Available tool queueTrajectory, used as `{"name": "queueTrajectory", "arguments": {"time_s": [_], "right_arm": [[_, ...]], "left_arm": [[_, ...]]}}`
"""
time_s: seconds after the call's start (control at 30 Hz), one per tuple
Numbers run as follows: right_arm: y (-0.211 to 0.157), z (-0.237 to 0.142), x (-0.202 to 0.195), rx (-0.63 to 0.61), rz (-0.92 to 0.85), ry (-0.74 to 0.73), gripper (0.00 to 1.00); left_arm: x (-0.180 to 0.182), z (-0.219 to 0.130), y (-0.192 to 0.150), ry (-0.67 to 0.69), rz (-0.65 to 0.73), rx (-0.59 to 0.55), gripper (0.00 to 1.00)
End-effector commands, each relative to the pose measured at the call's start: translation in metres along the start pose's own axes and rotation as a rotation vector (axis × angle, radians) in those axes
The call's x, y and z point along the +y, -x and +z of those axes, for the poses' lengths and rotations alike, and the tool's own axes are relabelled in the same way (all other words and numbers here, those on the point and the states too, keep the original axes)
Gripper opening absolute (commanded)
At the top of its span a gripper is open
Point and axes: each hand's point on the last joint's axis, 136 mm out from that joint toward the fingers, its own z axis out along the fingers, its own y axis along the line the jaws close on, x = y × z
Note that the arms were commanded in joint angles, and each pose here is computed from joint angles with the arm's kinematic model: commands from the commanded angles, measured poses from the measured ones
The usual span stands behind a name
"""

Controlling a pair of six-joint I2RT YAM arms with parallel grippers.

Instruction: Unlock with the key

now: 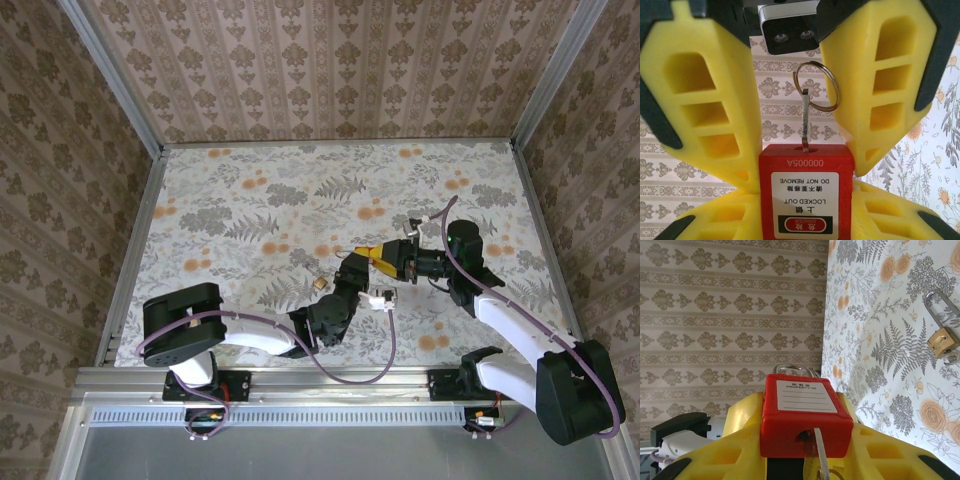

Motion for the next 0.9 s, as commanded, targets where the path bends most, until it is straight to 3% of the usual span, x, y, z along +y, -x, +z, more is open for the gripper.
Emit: {"name": "queueTrajectory", "arguments": {"time_s": [0.0, 0.1, 0.3, 0.5, 0.87], "right_arm": [[0.000, 0.001, 0.002, -0.011, -0.028, 0.009, 0.34], [0.002, 0.000, 0.000, -0.023, -0.027, -0.003, 0.32], [0.003, -0.001, -0.001, -0.037, -0.033, -0.011, 0.29], [0.004, -0.003, 0.001, -0.048, -0.063, -0.030, 0.26], [0.008, -0.012, 0.005, -0.087, -0.100, -0.057, 0.24]], "left_arm": [[0.018, -0.004, 0.013, 0.042, -0.078, -0.042, 0.00], [0.017, -0.004, 0.012, 0.043, -0.077, -0.039, 0.07], [0.018, -0.004, 0.010, 0.047, -0.071, -0.030, 0.10], [0.014, -0.005, 0.008, 0.053, -0.054, -0.024, 0.26], [0.019, -0.010, 0.002, 0.034, -0.088, -0.028, 0.45]]}}
